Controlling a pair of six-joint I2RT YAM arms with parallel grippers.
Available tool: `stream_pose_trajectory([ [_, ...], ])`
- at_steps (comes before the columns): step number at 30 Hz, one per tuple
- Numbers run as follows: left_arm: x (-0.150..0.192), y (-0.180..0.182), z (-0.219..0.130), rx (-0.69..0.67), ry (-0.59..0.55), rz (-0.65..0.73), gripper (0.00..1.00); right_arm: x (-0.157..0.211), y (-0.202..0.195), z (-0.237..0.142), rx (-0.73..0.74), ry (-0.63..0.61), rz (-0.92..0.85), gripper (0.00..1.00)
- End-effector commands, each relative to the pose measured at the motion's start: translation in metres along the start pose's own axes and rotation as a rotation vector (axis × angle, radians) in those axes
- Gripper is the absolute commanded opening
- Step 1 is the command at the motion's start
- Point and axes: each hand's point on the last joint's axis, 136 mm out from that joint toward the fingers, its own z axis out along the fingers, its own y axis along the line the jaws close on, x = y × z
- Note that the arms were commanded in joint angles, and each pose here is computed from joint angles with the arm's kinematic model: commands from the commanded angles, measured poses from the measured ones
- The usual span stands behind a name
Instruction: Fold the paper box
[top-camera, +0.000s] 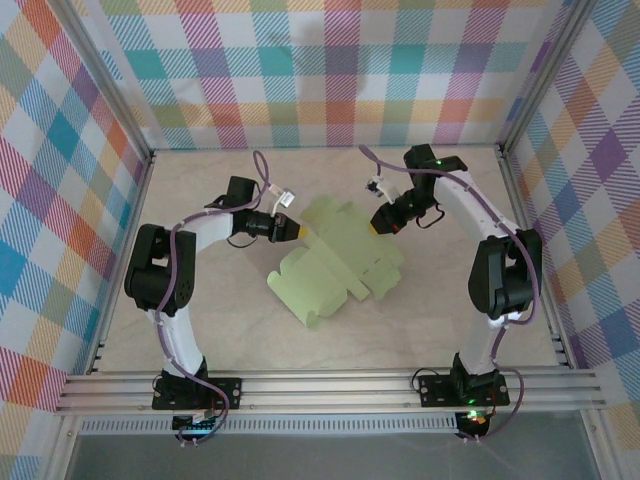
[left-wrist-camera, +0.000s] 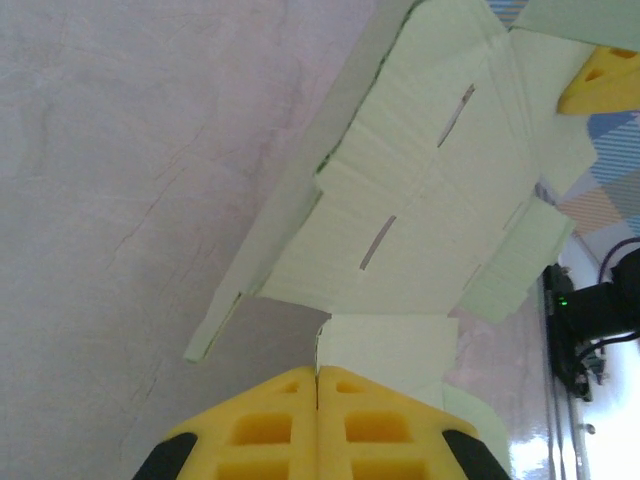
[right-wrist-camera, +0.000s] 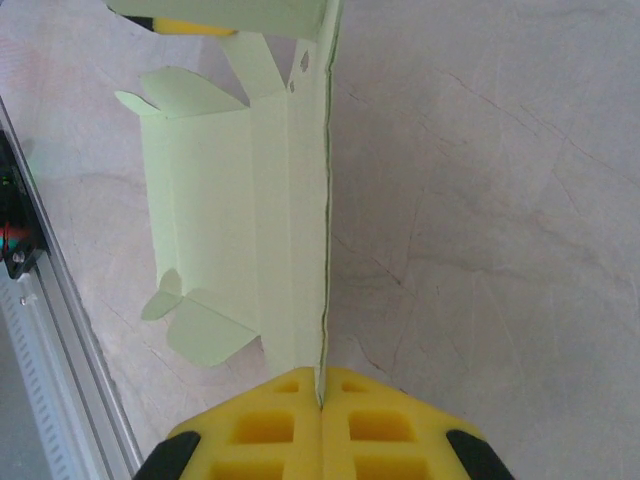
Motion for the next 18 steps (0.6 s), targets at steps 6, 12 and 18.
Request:
stream_pose_trajectory([
  [6,-0.004,-0.006,0.010,-0.284,0.012,0.209,0.00,-0.017,-0.005,-0.009,0.015,-0.034,0.091,0.00],
  [12,-0.002,-0.017,0.019,-0.539,-0.013,0.394,0.00,-0.018,-0.010,-0.007,0.031,-0.023,0.130,0.00],
  [18,0.012,-0.032,0.039,-0.644,0.053,0.602,0.00,-0.018,-0.015,-0.004,0.036,-0.012,0.165,0.00],
])
